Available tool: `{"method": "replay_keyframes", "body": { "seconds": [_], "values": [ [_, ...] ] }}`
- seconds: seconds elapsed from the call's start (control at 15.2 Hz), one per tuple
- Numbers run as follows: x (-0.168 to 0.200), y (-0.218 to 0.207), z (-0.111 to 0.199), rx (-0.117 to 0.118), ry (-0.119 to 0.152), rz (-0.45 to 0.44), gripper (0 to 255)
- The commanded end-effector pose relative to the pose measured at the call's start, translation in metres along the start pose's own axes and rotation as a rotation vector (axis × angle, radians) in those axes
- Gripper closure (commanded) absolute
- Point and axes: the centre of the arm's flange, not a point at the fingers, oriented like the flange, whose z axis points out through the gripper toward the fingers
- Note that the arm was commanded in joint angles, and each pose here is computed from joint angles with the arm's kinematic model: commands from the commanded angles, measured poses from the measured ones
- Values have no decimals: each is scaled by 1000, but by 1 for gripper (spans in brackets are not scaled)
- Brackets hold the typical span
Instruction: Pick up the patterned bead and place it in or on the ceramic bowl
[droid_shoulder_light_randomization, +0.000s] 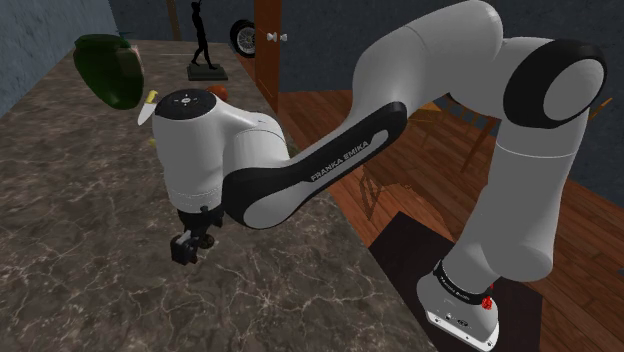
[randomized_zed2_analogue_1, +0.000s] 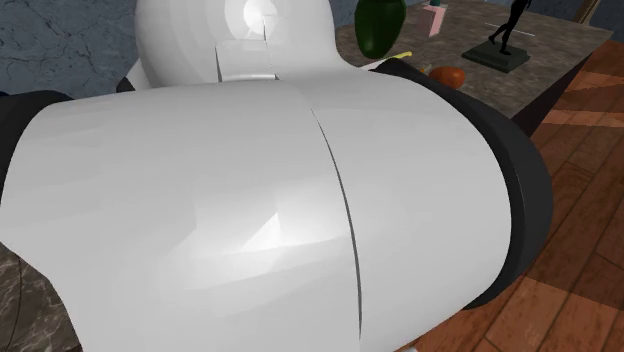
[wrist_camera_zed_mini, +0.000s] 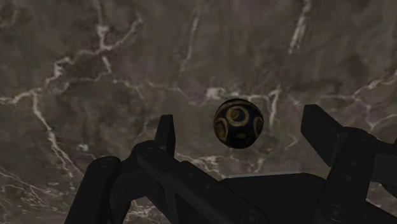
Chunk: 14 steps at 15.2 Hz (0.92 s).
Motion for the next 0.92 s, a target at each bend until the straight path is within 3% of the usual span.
{"method": "replay_keyframes", "body": {
  "seconds": [0.0,0.07,0.66,0.86],
  "values": [
    [0,0,0,0,0,0,0],
    [0,0,0,0,0,0,255],
    [0,0,0,0,0,0,255],
    [2,1,-16,0,0,0,255]
  ]
}}
